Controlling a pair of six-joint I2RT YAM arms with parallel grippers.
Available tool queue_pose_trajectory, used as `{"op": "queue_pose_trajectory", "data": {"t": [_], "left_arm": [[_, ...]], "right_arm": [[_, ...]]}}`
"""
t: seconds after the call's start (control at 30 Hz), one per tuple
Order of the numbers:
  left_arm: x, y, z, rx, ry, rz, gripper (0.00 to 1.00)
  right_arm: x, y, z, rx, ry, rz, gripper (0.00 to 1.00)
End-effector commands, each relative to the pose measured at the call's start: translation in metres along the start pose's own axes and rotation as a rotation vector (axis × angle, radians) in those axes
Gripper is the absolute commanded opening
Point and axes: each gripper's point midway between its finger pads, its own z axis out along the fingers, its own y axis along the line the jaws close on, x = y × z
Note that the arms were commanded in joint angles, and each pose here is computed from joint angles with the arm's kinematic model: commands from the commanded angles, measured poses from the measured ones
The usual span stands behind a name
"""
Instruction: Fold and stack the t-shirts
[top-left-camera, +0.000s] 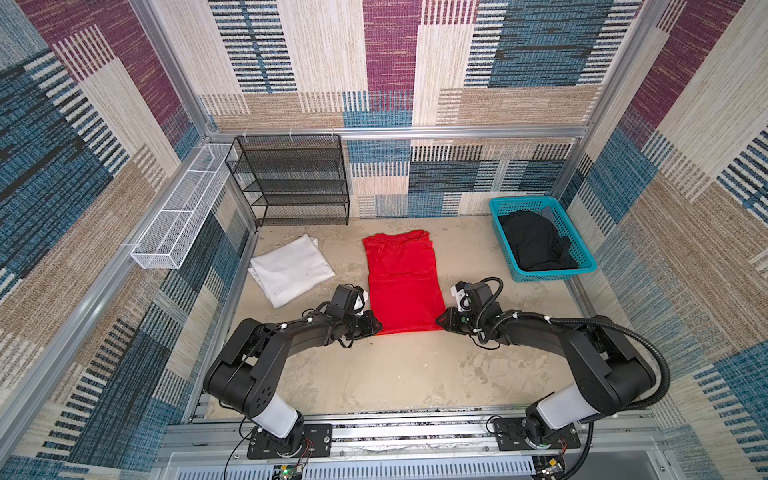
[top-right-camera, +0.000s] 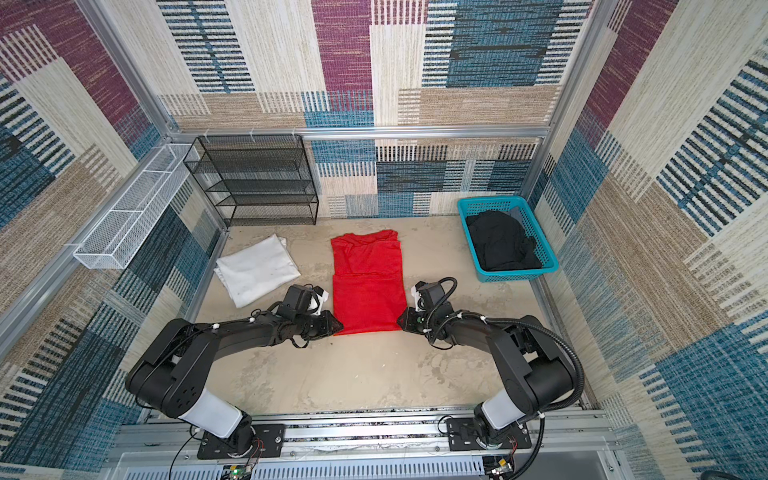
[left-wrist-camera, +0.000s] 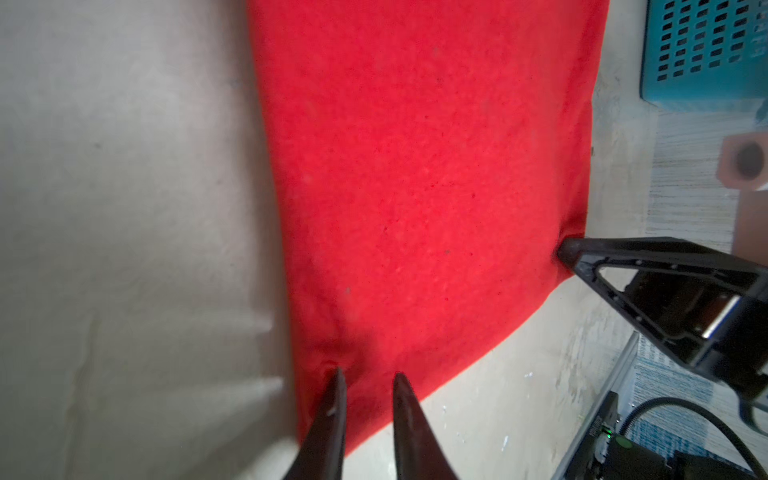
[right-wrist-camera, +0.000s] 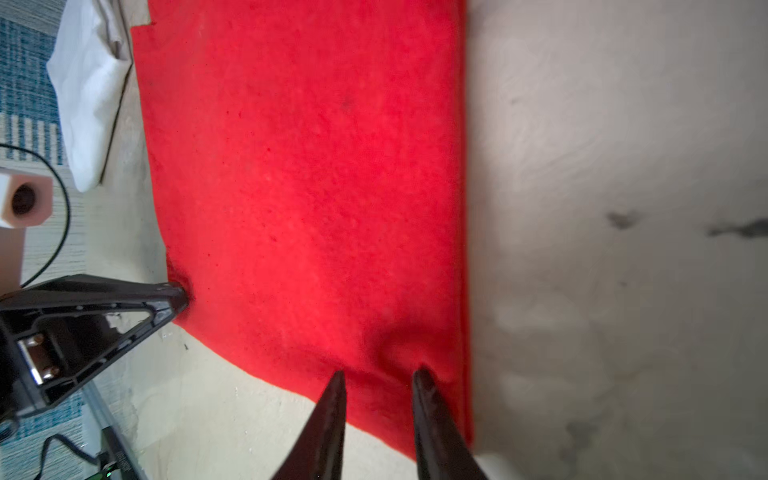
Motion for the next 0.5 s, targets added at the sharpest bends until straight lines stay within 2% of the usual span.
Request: {"op": "queue_pose_trajectory", "data": {"t": [0.0,0.2,0.37,0.47], "left_arm": [[0.000,-0.003,-0.008,-0.021,-0.002,0.002,0.23],[0.003,-0.025,-0.009,0.042,0.017,0.027,0.23],[0.023,-0.001,0.002,-0.025,0.070,-0.010,0.23],[0.031,0.011,0.003,-0.057,0.080,-0.024,0.23]], "right_arm": [[-0.008,0.010,-0.011,-0.009,-0.023,-0.044,0.32],[0.000,0.012,-0.010,-0.039,0.007,-0.024,0.32],[0.026,-0.012,0.003,0.022,0.085,0.013,0.31],[0.027,-0.019,0.003,0.056,0.084,0.015,0.30]]}}
